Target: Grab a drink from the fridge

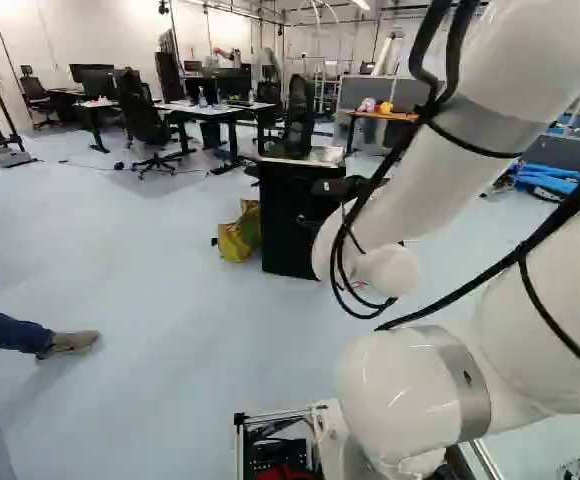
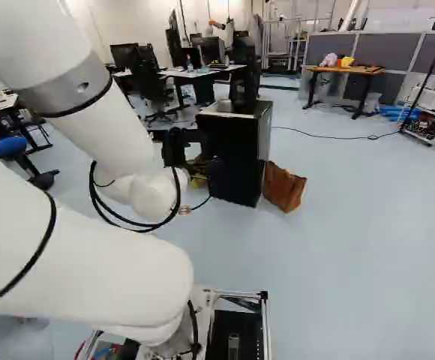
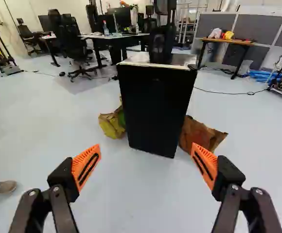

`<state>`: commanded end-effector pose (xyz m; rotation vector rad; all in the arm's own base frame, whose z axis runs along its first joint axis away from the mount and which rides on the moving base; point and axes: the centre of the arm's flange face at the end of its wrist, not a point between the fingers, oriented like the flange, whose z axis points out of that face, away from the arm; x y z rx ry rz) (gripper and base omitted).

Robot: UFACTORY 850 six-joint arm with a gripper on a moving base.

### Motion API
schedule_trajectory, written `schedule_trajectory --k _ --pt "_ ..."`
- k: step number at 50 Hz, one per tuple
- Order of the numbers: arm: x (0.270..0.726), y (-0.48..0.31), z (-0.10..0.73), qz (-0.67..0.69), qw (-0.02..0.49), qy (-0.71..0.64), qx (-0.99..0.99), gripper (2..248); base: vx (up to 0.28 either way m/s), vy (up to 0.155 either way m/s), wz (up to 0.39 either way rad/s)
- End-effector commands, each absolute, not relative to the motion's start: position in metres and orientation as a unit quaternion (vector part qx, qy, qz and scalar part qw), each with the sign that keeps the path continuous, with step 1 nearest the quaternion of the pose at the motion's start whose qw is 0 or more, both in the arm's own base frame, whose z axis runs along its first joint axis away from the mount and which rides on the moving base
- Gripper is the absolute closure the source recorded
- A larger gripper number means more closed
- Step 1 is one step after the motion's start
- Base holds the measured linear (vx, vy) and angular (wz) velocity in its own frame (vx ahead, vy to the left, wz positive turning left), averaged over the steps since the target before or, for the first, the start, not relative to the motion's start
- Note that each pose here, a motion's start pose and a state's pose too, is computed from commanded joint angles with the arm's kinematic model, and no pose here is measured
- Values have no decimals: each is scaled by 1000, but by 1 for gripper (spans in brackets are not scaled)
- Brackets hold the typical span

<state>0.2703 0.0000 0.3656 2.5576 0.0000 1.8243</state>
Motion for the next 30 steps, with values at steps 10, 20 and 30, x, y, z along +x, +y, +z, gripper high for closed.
schedule_trajectory --k 10,20,30 --pt "270 0 366 581 0 0 814 3 0 0 0" --pt "270 0 366 581 0 0 814 3 0 0 0" --pt "270 0 366 581 0 0 814 3 0 0 0"
